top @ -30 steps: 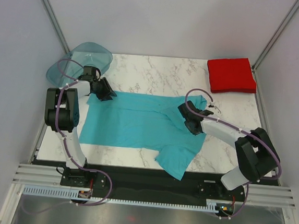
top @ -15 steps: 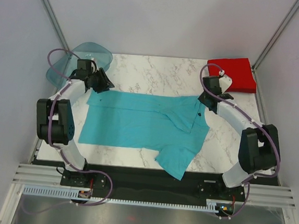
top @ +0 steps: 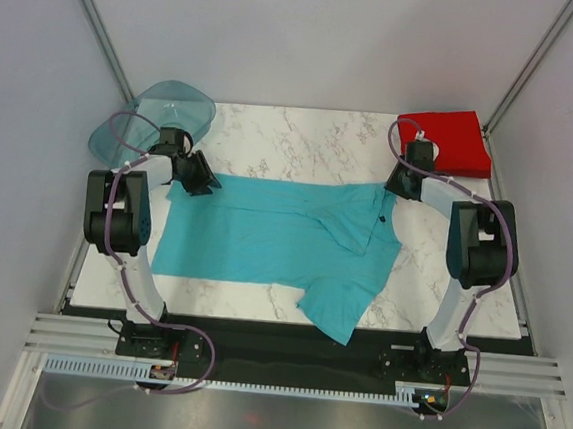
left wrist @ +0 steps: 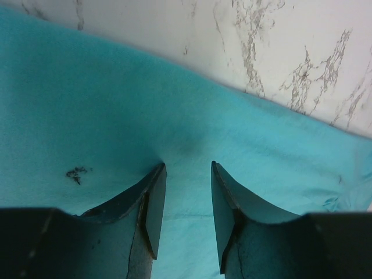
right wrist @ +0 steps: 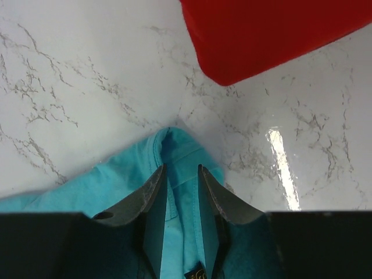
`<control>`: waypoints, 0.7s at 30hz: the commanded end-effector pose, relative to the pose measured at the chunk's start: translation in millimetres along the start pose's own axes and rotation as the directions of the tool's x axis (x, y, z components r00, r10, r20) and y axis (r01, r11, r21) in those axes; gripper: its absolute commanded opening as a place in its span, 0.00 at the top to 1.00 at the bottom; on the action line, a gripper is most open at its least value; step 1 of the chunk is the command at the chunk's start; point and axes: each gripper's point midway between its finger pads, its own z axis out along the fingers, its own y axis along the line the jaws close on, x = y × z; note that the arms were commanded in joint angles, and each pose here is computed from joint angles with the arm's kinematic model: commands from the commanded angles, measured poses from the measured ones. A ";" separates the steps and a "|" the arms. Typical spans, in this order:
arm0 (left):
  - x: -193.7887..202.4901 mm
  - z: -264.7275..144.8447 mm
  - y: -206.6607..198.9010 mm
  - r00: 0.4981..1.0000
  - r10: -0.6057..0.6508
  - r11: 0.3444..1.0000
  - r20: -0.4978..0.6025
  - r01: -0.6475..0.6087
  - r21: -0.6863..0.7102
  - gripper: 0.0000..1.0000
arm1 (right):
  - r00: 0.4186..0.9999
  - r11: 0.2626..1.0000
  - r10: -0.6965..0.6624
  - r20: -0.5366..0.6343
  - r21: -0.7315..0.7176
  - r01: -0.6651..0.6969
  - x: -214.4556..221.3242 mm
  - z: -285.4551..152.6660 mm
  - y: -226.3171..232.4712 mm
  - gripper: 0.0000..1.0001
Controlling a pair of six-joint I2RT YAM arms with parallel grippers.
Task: Fold and stack the t-shirts
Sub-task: Fold the tshirt
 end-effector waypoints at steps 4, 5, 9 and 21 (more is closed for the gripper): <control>-0.6 10.5 9.6 1.000 -0.019 0.999 0.005 0.019 -0.044 0.55 | 0.999 0.995 -0.019 0.028 -0.100 0.022 -13.7 13.3 12.8 0.66; -0.9 9.6 8.8 1.000 -0.020 0.999 0.005 0.021 -0.042 0.55 | 1.000 0.996 -0.012 0.024 -0.093 0.014 -12.1 15.8 9.6 0.67; -1.8 8.8 14.8 1.000 -0.022 0.997 0.017 0.023 -0.072 0.55 | 0.999 0.999 0.033 0.030 -0.019 -0.032 -9.5 19.1 -9.7 0.77; 1.6 18.0 19.7 0.996 -0.087 0.992 0.001 0.086 -0.095 0.55 | 0.978 0.970 0.167 0.125 0.159 -0.186 -15.5 18.4 -52.5 0.92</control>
